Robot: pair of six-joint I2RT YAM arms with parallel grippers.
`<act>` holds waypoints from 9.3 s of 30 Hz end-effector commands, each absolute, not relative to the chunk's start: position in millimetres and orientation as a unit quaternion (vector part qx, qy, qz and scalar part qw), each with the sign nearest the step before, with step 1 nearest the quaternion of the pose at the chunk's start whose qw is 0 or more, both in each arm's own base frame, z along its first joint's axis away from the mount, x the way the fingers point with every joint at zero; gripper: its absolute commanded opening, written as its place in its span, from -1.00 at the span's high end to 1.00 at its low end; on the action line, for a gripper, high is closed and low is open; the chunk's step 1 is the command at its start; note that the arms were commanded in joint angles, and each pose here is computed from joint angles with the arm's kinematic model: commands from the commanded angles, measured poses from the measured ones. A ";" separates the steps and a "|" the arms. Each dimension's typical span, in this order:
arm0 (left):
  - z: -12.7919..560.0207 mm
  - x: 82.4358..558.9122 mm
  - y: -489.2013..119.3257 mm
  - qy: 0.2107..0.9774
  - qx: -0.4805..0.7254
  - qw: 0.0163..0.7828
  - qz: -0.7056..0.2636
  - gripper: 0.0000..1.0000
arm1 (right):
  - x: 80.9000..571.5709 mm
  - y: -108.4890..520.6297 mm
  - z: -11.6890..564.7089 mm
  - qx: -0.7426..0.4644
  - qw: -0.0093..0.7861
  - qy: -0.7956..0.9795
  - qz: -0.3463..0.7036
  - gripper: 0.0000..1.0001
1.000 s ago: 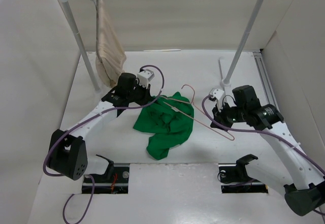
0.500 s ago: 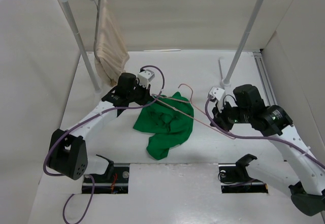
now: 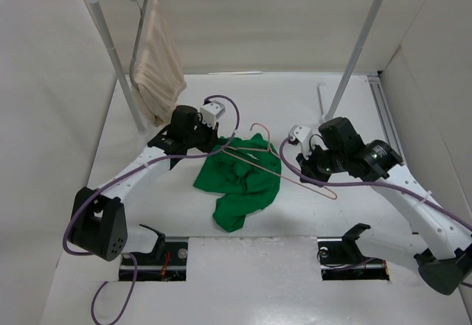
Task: Place the t-shirt on the hanger
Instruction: Place tshirt on hanger
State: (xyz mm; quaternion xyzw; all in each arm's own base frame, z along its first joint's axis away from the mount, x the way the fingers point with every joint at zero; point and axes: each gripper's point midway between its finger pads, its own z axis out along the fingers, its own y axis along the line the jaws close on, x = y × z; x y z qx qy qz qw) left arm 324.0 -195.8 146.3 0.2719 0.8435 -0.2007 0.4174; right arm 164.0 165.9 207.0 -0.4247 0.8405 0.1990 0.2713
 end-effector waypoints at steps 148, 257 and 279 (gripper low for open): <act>222.4 331.0 -223.3 0.676 0.487 0.510 -0.215 1.00 | 351.1 240.4 261.3 -0.396 0.543 0.703 0.232 -1.00; 153.2 279.8 -164.2 0.680 0.599 0.406 -0.118 1.00 | 337.3 21.6 308.5 -0.334 0.472 0.812 -0.085 1.00; 190.2 259.5 -206.0 0.596 0.634 0.442 -0.217 1.00 | 334.9 226.2 250.7 -0.619 0.407 0.646 0.183 -0.99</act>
